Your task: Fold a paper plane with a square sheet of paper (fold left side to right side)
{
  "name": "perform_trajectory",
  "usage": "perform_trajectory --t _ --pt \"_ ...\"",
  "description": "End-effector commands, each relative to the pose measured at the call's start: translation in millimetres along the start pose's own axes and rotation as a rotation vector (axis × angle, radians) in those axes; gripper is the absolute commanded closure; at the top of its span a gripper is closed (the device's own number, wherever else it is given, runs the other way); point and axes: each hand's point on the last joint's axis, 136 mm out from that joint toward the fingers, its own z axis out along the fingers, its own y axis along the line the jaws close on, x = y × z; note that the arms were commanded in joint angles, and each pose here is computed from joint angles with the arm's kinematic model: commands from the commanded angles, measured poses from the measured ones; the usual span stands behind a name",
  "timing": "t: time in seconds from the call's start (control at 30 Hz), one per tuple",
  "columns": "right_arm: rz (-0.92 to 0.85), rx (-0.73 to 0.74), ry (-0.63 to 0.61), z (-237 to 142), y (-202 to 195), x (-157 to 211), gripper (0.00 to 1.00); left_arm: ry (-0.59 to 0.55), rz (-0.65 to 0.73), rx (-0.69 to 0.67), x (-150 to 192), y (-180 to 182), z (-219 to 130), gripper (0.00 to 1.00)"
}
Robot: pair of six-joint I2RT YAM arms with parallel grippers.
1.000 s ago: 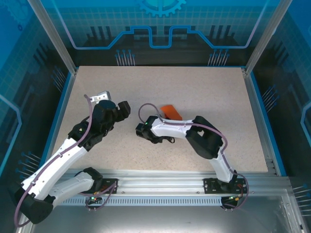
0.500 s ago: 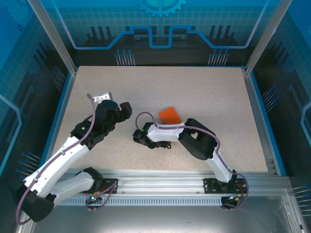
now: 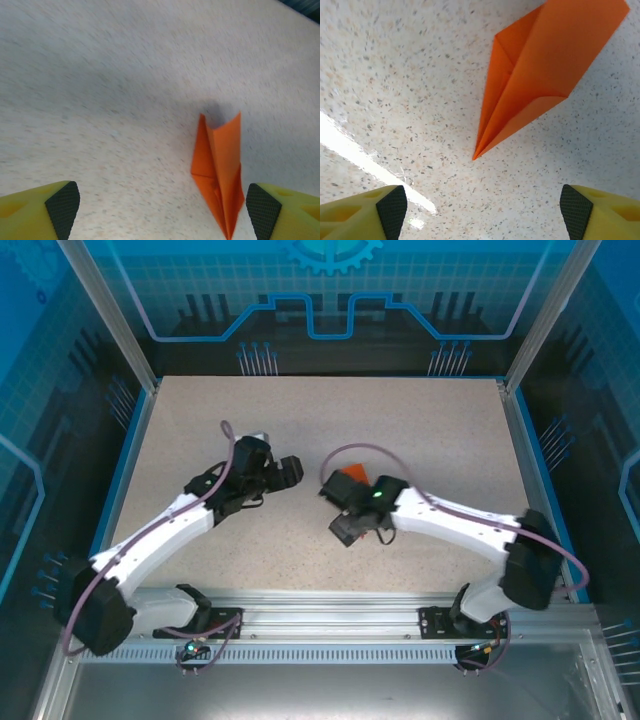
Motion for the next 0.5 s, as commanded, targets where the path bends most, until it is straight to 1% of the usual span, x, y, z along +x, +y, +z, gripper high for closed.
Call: perform_trajectory --t 0.0,0.13,0.33,0.47 --pt "0.173 -0.245 -0.108 -6.2 -7.3 -8.6 0.15 0.134 -0.044 0.197 16.9 -39.8 25.0 0.11" --pt "0.403 -0.418 -0.253 -10.7 -42.3 -11.6 0.1 0.235 -0.096 0.264 36.2 -55.9 60.4 0.14" --pt "0.675 -0.623 -0.287 21.6 -70.7 10.1 0.11 0.343 -0.14 0.345 55.4 -76.7 104.9 0.18" --pt "0.787 -0.696 -0.28 39.8 -80.1 24.5 0.15 0.383 -0.149 0.347 64.5 -78.6 130.4 0.21"
